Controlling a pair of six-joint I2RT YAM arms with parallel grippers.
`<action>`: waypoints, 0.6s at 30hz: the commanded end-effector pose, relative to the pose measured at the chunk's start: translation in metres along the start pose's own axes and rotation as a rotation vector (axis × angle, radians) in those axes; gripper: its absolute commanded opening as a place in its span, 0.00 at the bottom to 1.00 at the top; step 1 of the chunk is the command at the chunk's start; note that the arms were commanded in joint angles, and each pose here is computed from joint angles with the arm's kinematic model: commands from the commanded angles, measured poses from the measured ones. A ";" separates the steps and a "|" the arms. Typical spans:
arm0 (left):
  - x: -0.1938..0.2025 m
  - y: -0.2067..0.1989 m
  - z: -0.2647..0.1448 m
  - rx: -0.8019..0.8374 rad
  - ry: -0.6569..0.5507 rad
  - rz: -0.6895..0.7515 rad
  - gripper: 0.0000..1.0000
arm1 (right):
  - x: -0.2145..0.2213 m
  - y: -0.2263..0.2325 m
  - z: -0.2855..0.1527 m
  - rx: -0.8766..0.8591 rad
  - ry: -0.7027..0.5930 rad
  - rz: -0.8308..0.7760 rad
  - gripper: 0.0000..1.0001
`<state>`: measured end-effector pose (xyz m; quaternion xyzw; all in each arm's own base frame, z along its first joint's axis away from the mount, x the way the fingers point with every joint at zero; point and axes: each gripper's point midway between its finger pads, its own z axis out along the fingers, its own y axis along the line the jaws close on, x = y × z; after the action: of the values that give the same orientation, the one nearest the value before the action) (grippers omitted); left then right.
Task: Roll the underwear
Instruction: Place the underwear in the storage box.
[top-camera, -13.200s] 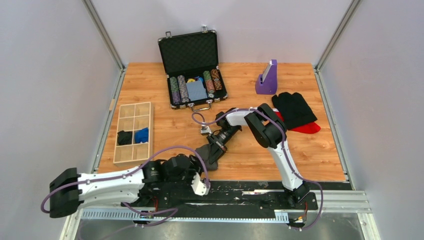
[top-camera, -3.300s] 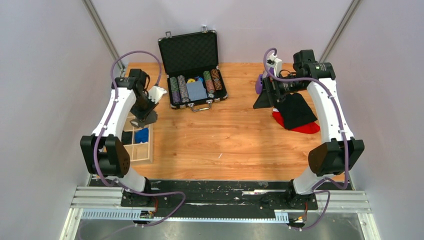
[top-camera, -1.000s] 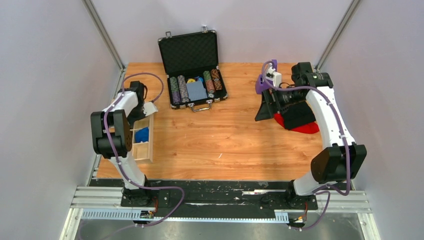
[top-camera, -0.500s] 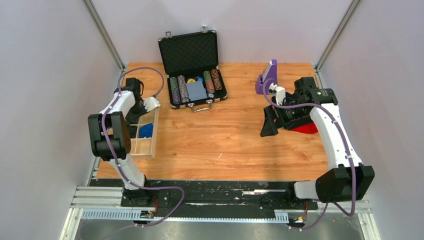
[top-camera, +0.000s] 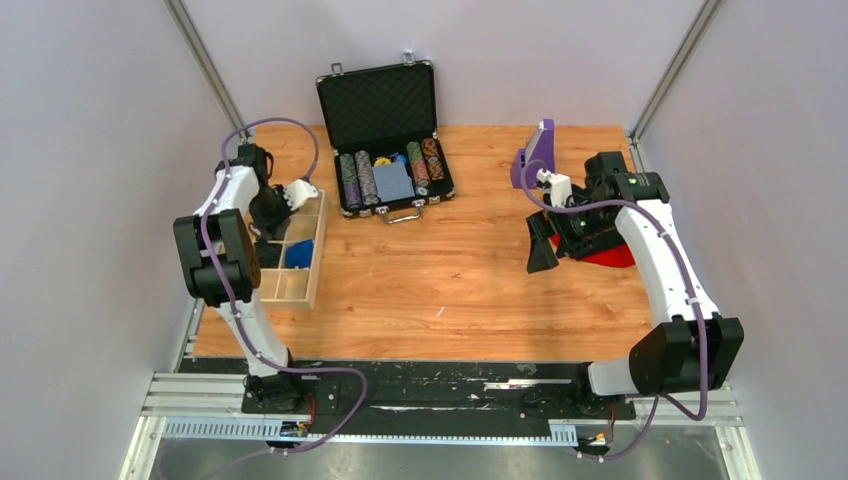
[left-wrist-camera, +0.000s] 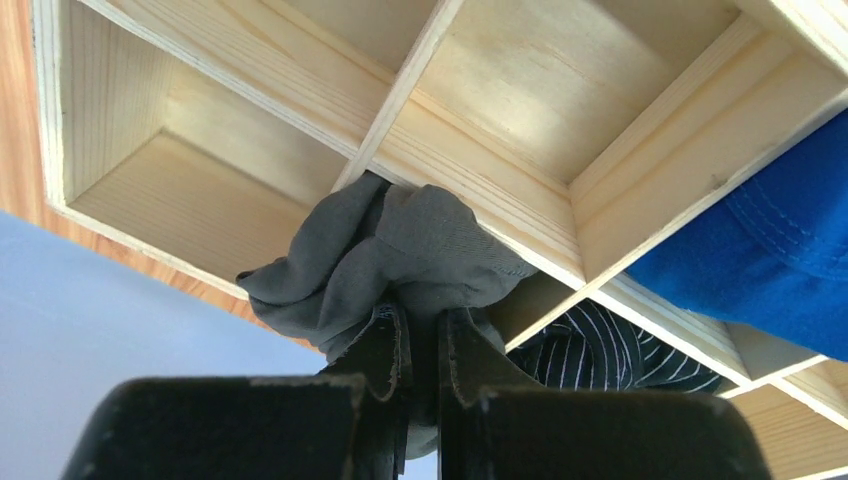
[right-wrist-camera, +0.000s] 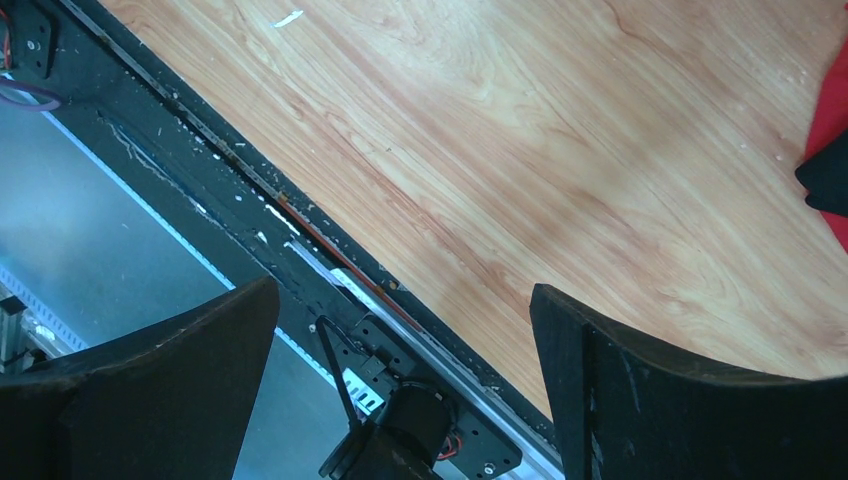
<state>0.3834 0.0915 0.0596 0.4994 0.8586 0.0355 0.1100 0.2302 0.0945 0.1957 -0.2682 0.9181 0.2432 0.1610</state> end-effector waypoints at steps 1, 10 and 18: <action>-0.036 -0.070 0.047 0.387 -0.227 -0.045 0.00 | -0.013 -0.005 -0.009 0.049 -0.035 -0.025 1.00; -0.019 -0.094 0.043 0.497 -0.154 -0.157 0.00 | -0.023 -0.010 -0.011 0.062 -0.039 -0.035 1.00; -0.006 -0.109 0.038 0.594 -0.057 -0.295 0.00 | -0.045 -0.012 -0.021 0.090 -0.073 -0.066 1.00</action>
<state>0.3699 0.0775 0.0370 0.4589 0.8810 -0.0789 0.0839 0.2544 0.0900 0.2069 -0.2713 0.9201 0.2204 0.1767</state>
